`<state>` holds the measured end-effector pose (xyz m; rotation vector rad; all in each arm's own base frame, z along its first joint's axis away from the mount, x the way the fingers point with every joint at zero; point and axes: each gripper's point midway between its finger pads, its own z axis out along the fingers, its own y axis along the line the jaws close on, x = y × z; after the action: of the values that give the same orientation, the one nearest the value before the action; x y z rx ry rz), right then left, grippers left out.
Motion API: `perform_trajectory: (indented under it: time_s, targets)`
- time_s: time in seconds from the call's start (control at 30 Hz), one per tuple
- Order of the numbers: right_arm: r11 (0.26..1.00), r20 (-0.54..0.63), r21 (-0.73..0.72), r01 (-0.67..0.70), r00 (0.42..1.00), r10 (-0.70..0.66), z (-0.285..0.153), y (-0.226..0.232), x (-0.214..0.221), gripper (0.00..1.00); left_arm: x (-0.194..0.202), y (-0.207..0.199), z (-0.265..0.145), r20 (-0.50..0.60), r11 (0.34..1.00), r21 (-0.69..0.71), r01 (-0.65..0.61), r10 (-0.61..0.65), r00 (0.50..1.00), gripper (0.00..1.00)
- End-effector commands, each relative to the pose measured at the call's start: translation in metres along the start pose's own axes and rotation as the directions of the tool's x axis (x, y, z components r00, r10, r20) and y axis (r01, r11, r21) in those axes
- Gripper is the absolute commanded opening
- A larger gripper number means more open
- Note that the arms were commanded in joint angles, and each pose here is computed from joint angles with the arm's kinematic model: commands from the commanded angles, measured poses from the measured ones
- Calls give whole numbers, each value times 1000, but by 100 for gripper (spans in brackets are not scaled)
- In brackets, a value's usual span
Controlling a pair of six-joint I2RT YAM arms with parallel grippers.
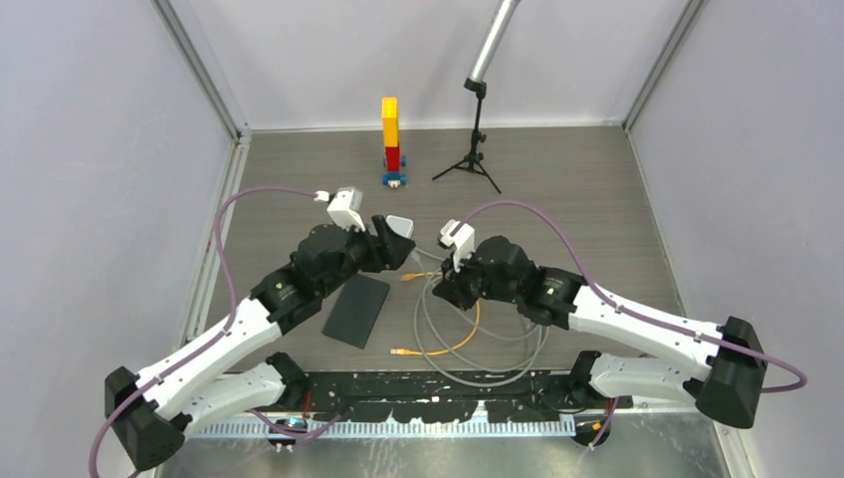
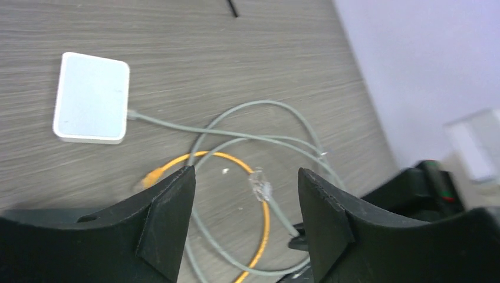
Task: Insert the plug into the switch port
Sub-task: Pick up the connector from the center of the board.
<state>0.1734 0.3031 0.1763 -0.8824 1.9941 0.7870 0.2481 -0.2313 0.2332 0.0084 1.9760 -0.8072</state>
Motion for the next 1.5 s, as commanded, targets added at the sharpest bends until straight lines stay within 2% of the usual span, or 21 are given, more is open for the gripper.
perform_trajectory:
  time_s: [0.0, 0.1, 0.27, 0.5, 0.73, 0.93, 1.1, 1.13, 1.2, 1.23, 1.33, 1.4, 1.47]
  targets:
    - [1000, 47, 6, 18, 999, -19, -23, 2, -16, 1, -48, -41, -30, 154, 983, 126, 133, -152, 976, 67]
    - [1000, 75, -13, 17, 997, -16, -33, 6, -21, 1, -45, -46, -35, 136, 973, 151, 174, -194, 971, 68]
    - [999, 165, -31, 32, 986, -26, -45, 11, -39, 1, -17, -62, -27, 30, 951, 179, 252, -262, 965, 64]
    - [999, 213, -35, 30, 977, -22, -51, 14, -55, 1, 3, -103, -28, 0, 948, 226, 223, -229, 973, 56]
    - [999, 250, -36, 22, 968, -13, -58, 15, -61, 1, 17, -125, -25, -36, 939, 264, 219, -218, 975, 41]
    - [998, 249, -50, 28, 968, -14, -62, 18, -60, 0, 19, -127, -18, -27, 947, 247, 204, -204, 979, 28]
    - [998, 254, -57, 34, 967, -18, -67, 18, -57, 0, 17, -121, -17, -8, 954, 225, 200, -203, 979, 25]
    - [998, 253, -57, 34, 967, -18, -67, 18, -57, 1, 17, -120, -17, -5, 954, 221, 202, -206, 979, 20]
    - [998, 248, -60, 32, 969, -16, -67, 19, -55, 1, 16, -118, -18, 3, 954, 218, 206, -212, 977, 4]
    - [997, 241, -64, 32, 970, -16, -67, 19, -53, 1, 15, -117, -18, 7, 953, 219, 208, -215, 977, 0]
    - [997, 234, -73, 30, 972, -12, -66, 21, -50, 1, 13, -119, -21, 18, 952, 239, 192, -202, 979, 0]
    - [997, 233, -78, 23, 973, -5, -68, 21, -47, 12, 9, -125, -25, 40, 947, 290, 139, -157, 987, 0]
    - [995, 245, -92, 23, 970, 0, -74, 24, -48, 34, 5, -133, -34, 83, 929, 369, 33, -68, 994, 0]
